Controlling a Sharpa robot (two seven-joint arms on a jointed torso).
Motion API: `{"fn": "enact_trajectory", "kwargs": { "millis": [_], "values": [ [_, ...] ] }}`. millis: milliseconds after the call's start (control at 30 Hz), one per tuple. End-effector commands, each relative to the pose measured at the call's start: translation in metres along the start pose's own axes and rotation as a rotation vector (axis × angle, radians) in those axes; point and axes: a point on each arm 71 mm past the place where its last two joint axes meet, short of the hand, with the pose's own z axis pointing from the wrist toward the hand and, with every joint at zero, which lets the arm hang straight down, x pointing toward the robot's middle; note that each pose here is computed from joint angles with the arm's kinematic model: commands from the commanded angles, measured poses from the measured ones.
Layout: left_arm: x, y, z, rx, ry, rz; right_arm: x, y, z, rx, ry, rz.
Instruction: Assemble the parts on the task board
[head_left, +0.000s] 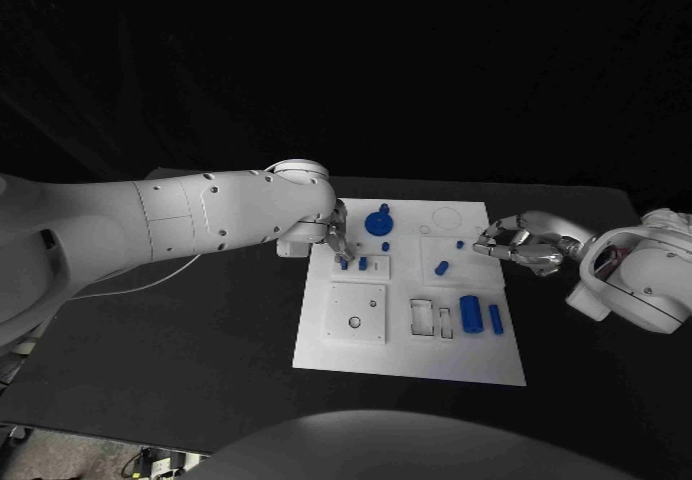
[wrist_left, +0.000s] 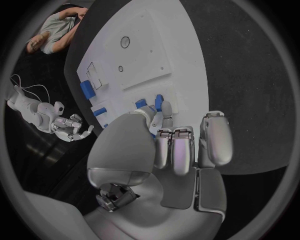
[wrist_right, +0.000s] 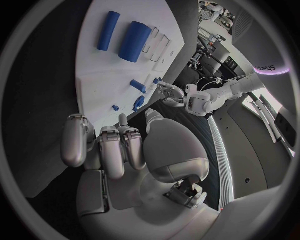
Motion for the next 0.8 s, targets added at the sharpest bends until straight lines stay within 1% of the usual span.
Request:
{"fn": "enact_trajectory", "kwargs": {
  "millis": [33,433,633,800],
  "values": [
    [0.0100,0.0096,0.0019,-0.158,0.054,0.042,0.0013,0.0002,-0.0001,-0.005,0.010,-0.003],
    [0.0108,0.0123,0.0025,-0.161,0.043,0.043,0.0013,-0.0002,-0.0005,-0.005,0.009,-0.003],
    [0.0115,0.0121,0.0003,-0.148,0.018,0.021,0.0011,-0.0005,-0.0007,-0.005,0.007,-0.003],
    [0.0107,0.0147,-0.0017,-0.146,-0.006,0.010,0.0012,-0.0010,-0.0008,-0.005,0.005,-0.002]
  ]
}}
